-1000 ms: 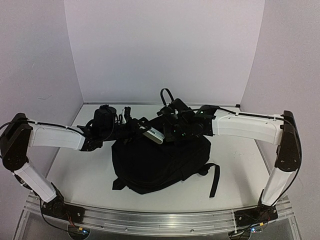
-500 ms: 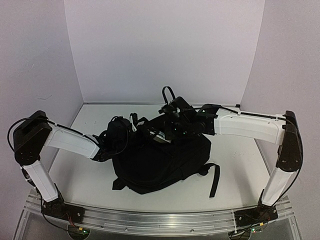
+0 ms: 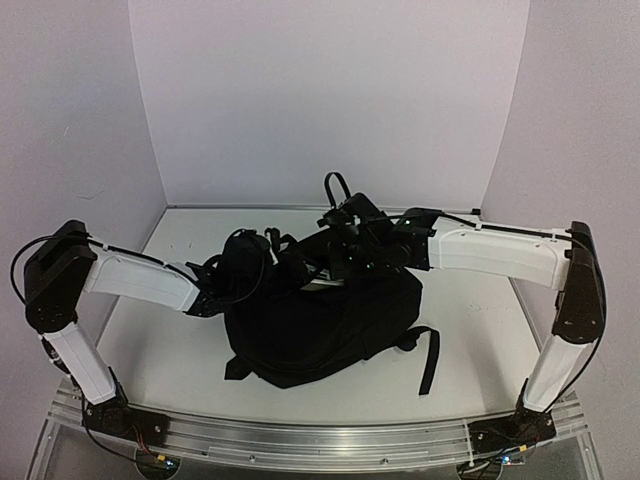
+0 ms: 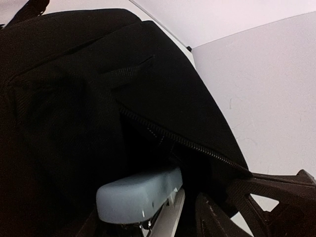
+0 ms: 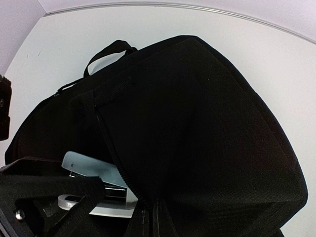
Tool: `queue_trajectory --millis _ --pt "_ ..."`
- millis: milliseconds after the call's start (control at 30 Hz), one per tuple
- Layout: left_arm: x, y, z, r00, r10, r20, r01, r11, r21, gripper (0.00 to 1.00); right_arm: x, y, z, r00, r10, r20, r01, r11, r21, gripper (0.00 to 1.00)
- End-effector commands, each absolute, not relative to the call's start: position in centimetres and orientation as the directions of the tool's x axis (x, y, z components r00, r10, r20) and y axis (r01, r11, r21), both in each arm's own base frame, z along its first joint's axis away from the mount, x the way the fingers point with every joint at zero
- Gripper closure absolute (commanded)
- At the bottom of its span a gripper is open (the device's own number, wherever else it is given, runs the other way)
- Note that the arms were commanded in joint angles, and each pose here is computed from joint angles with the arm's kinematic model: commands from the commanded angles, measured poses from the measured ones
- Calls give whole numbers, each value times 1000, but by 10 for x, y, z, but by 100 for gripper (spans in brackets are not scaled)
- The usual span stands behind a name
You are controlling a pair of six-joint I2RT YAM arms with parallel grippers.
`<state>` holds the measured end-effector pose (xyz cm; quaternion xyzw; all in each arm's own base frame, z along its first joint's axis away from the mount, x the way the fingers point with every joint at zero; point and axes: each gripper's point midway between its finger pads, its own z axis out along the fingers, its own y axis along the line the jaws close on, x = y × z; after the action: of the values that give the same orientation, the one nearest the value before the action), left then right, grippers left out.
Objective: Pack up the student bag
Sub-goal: Place the stationery in the student bag.
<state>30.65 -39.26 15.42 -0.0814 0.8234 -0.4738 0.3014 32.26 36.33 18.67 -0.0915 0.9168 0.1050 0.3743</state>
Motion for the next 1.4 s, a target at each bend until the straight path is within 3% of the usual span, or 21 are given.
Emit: queue_trajectory --millis 0,100,200,433,800,1000,1367 --pt "295 -377 178 -803 -328 -498 209 628 -750 31 330 364 235 -637 2 -771 -246 947 206 100" --pt "287 -367 183 -803 -280 -527 237 661 -712 23 329 364 235 -638 1 -770 -249 946 207 100" --pt "284 -359 186 -792 -254 -555 260 682 -683 23 329 364 235 -640 4 -769 -247 946 211 100" --pt "276 -373 186 -804 -136 -579 356 670 -652 53 327 364 235 -642 8 -767 -248 944 218 100" --pt "284 -402 180 -806 -84 -586 414 629 -658 82 326 364 237 -644 15 -765 -248 942 227 100" --pt "290 -425 176 -817 -90 -569 425 574 -700 88 325 364 235 -648 13 -762 -249 941 228 100" --pt "305 -458 178 -814 -108 -570 453 497 -740 88 324 364 228 -658 12 -753 -247 942 230 100"
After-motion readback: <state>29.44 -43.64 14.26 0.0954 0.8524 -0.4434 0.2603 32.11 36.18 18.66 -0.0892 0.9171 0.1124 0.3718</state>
